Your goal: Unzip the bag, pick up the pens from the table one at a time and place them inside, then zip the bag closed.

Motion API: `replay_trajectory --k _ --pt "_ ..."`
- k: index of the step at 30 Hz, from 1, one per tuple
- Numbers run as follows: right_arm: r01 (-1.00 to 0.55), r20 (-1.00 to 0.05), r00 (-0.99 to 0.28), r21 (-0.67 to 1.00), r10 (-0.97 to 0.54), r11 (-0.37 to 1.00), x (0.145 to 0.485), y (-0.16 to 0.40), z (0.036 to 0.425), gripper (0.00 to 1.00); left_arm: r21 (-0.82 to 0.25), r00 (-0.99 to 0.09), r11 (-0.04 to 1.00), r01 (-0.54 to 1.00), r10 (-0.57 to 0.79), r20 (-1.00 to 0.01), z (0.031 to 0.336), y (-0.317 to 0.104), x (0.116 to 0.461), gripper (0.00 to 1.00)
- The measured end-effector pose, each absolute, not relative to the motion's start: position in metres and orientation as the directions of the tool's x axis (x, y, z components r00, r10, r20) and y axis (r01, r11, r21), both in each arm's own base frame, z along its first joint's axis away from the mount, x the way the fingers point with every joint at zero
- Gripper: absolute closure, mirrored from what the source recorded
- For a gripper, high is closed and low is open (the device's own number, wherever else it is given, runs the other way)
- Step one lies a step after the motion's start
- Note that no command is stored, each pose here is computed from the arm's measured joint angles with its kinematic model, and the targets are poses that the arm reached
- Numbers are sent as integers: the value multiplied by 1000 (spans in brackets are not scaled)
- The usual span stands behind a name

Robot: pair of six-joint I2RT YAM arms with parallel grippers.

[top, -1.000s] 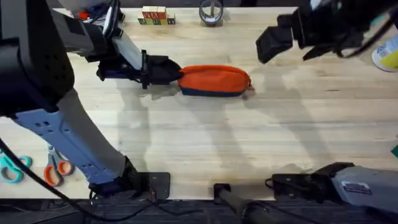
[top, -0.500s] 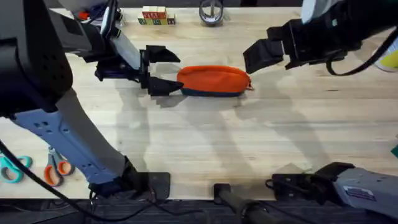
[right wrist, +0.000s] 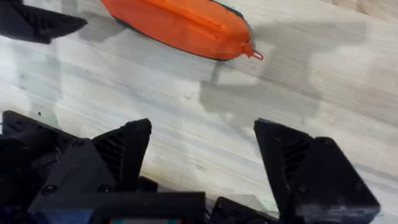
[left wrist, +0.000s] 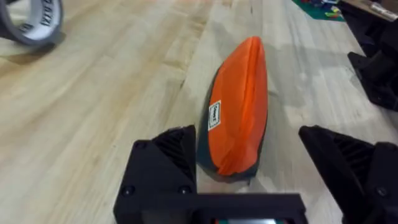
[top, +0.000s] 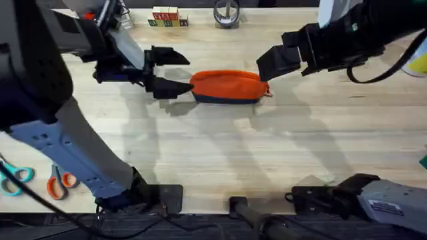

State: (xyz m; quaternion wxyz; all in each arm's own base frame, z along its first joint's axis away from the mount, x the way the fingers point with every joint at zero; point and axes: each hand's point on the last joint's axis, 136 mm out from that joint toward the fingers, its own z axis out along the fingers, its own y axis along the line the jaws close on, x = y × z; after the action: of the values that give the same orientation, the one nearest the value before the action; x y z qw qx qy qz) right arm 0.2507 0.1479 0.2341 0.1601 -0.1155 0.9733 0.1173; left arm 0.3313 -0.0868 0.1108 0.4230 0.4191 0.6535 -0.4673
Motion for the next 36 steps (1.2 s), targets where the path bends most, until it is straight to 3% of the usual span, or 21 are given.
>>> replay_trajectory --k 8,17,27,36 --pt "-262 -338 -922 191 -187 946 251 148 234 3 -165 -216 244 955 197 -956 153 -77 323 3" --pt "-262 -336 -923 191 -188 946 250 148 234 3 -183 -248 257 949 251 -936 176 -79 307 3" --pt "-261 -333 -924 190 -188 946 249 147 234 4 -293 -413 356 887 331 -849 186 -74 292 3" --pt "-262 -333 -924 190 -188 946 249 147 234 4 -500 -714 570 652 240 -657 185 -61 293 2"
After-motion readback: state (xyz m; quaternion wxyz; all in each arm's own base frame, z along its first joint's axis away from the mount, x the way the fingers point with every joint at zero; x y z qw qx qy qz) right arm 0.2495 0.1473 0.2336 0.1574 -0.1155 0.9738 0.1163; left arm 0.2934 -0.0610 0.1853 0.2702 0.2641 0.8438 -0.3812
